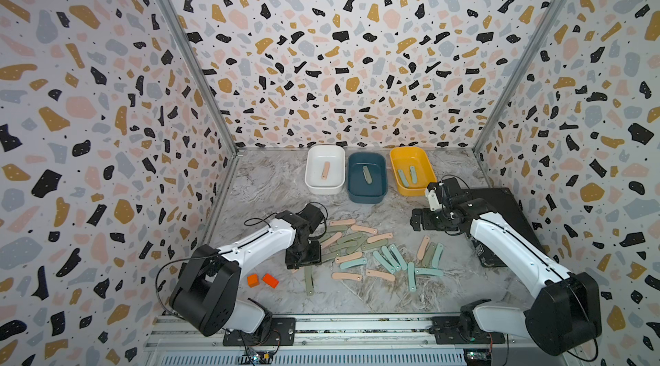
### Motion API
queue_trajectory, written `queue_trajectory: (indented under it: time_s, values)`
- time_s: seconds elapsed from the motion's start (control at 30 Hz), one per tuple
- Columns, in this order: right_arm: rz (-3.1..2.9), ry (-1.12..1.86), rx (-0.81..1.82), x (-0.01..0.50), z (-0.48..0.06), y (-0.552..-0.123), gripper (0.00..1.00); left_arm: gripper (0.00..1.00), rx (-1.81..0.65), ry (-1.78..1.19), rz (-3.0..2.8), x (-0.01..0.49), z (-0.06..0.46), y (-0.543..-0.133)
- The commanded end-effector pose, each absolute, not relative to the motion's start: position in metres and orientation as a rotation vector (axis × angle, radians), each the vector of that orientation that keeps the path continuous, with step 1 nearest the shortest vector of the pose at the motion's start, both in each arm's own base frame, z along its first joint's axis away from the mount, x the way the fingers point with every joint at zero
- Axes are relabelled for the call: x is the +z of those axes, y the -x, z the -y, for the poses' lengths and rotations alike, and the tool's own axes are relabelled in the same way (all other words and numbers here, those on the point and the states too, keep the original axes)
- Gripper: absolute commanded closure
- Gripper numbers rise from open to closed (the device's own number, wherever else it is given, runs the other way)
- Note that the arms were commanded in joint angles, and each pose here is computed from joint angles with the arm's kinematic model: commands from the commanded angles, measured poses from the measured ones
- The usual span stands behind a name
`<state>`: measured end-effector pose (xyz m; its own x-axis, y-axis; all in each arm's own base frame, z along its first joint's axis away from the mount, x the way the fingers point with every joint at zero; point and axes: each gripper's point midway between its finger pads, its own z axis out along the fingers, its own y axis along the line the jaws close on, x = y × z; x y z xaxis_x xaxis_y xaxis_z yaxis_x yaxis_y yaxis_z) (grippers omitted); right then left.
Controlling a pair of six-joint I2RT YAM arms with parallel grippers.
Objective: Place the fruit knives into the storage box by color
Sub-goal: Pick up the fruit knife from the center of the board.
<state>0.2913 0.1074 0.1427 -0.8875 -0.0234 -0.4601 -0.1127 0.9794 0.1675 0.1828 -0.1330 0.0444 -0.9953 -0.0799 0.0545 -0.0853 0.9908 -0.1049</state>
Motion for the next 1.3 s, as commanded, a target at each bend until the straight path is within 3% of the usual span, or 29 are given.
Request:
queue_trajectory:
  time_s: [0.0, 0.77, 1.0, 1.27]
  values:
    - [-2.567, 0.047, 0.202, 0.159, -0.096, -0.294, 0.00, 0.35, 0.097, -0.143, 3.059, 0.040, 0.125, -0.174]
    - [-2.544, 0.020, 0.315, 0.145, -0.104, -0.284, 0.00, 0.52, 0.005, -0.101, 2.984, 0.013, 0.133, -0.162]
    - [-2.545, 0.030, 0.321, 0.144, -0.105, -0.285, 0.00, 0.68, -0.020, -0.097, 2.965, 0.007, 0.130, -0.158]
    - [-2.555, 0.038, 0.434, 0.145, -0.120, -0.284, 0.02, 0.77, 0.016, -0.090, 3.023, 0.029, 0.136, -0.171]
